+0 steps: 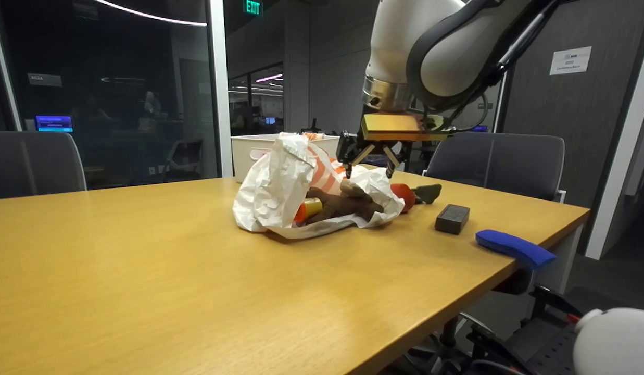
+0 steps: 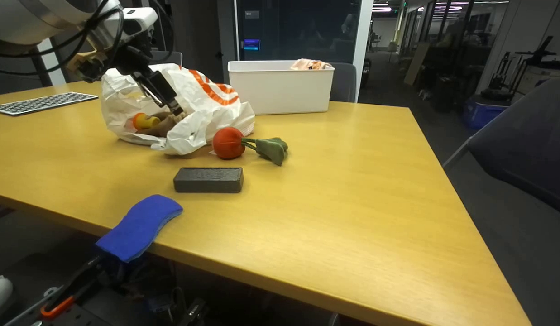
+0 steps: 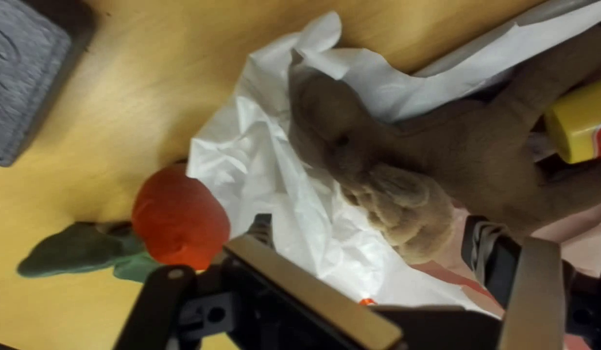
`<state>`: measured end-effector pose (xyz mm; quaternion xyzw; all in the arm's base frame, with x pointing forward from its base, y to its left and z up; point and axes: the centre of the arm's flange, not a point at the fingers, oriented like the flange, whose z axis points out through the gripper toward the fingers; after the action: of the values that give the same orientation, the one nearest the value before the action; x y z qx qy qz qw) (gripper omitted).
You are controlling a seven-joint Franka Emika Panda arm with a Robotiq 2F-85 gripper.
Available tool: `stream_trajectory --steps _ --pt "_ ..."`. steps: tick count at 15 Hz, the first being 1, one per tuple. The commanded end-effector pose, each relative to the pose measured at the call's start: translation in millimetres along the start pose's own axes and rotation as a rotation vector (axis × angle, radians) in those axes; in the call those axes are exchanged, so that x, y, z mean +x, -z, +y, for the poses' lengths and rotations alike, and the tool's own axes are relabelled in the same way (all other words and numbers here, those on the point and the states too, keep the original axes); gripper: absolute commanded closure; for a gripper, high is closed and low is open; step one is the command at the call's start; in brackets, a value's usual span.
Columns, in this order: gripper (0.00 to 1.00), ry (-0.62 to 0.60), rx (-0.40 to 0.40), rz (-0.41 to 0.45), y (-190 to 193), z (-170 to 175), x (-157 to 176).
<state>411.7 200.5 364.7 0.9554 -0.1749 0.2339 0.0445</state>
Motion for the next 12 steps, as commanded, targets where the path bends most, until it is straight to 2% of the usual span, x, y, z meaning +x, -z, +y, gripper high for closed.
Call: stream_trajectory --steps 1,4,5,7,10,12 --pt "0.00 -0.119 -0.077 0.063 43 61 -13" --pt "0.00 -0.149 -0.090 0.073 50 89 -7" --pt "0.00 -0.130 -0.072 0.037 27 64 1" --pt "0.00 -0.152 -0.075 0.047 34 77 0" --pt "0.00 -0.150 -0.076 0.052 36 79 -3" --pt "0.00 -0.173 -0.079 0.024 26 84 14"
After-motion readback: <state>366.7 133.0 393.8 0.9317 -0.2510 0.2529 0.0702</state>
